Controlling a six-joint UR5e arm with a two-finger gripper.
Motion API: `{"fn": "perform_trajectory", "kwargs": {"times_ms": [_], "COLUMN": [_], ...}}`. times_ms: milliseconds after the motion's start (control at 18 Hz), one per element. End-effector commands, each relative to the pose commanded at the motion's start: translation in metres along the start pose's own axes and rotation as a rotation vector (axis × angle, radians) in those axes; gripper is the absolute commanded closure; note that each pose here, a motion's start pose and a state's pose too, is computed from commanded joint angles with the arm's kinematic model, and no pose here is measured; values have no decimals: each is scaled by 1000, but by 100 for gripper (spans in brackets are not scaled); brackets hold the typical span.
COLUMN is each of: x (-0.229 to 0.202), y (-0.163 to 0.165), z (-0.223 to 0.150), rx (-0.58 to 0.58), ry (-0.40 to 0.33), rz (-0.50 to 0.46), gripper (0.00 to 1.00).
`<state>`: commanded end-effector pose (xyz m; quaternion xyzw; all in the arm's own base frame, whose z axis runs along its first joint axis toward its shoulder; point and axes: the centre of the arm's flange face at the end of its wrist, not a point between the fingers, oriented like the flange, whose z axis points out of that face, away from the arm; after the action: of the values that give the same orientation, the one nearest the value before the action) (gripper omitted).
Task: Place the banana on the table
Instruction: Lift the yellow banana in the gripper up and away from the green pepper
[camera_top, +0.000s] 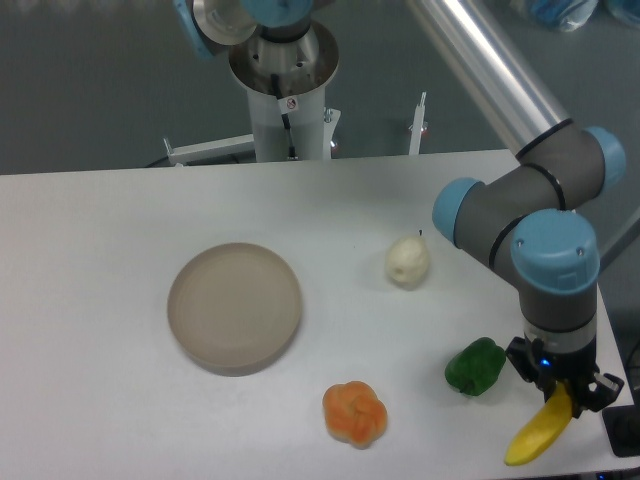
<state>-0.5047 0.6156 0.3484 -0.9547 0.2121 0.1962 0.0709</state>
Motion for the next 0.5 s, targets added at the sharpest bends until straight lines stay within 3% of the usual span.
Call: {"fn": "perform_trajectory", "kwargs": {"times_ms": [500], "x": [2], "y": [79], "z": [-28], "rx": [50], "ry": [48], "rz": [64], "gripper": [66]}}
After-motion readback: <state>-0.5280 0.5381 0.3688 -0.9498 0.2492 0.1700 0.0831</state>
